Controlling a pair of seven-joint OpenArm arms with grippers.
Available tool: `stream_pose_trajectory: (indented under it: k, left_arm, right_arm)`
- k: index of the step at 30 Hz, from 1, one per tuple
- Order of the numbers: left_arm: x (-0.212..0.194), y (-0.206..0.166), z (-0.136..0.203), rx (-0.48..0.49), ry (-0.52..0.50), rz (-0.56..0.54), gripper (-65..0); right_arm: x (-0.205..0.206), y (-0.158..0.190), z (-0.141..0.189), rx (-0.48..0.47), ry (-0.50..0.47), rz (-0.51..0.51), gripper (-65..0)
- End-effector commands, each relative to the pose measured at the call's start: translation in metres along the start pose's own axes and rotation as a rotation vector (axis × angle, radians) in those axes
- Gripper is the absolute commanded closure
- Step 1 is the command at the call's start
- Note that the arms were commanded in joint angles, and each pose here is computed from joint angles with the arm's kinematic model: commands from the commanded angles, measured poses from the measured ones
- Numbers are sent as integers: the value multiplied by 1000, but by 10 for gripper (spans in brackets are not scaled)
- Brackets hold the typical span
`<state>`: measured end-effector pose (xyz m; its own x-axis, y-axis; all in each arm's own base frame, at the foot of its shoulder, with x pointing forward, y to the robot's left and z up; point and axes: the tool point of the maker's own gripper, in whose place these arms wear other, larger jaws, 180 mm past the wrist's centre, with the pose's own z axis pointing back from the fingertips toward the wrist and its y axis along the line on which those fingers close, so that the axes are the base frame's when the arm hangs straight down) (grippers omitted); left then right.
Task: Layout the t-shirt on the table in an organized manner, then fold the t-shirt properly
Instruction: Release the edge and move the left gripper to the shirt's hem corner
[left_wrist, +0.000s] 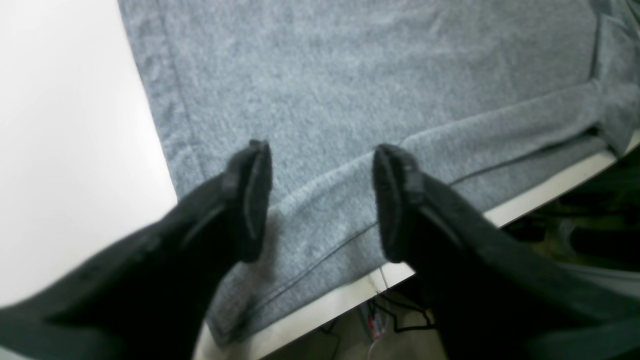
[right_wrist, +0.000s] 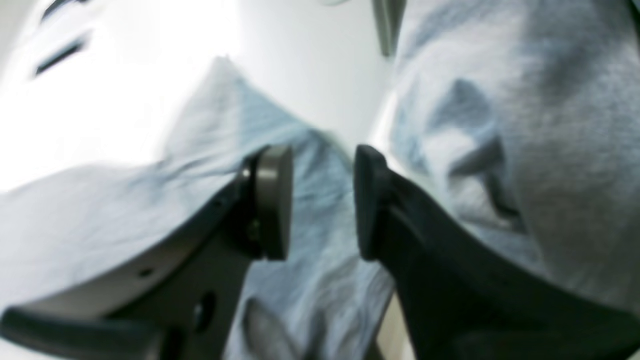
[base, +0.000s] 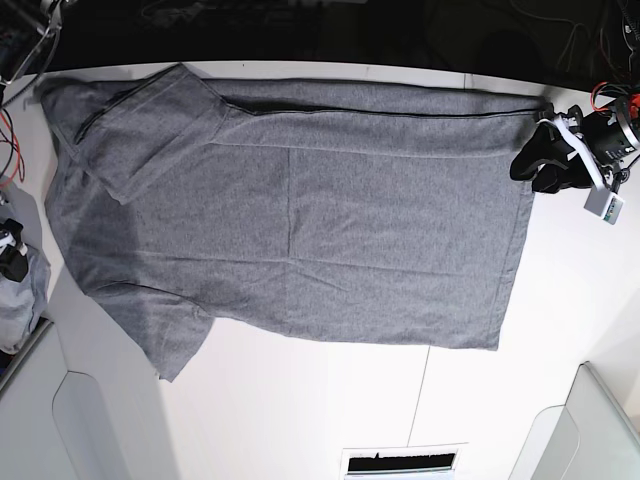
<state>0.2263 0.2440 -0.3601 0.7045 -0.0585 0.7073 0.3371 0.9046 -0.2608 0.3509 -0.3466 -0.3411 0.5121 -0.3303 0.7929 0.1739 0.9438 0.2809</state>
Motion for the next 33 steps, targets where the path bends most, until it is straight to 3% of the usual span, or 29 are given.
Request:
stream_pose_trajectory:
  k: [1,3,6,13,20,25,33]
  left_arm:
    - [17,2,6,-5,-40,-37,-377]
    - [21,5,8,-2,-43,-56,-378]
    - [33,11,12,15,-76,-89,-378]
    - [55,23,0,26,-117,-98,-378]
    - [75,49,-49,35,-106,-86,-378]
    - [97,80,-87,115,-96,-73,-378]
    - [111,138,-123,299,-104,54,-378]
  right_arm:
    - [34,-6,-3,-27,-78,18,-221]
    - [42,-16,-17,-77,-64,-3,-281]
    - [44,-21,-37,-76,-9,-26,-345]
    - [0,-13,-76,-54,139,6,-345]
    - [-47,-22,-82,-97,258,22,-345]
    - [-54,-25,-80,-100,276,30,-345]
    - [-62,-17,-81,-65,298,38,-345]
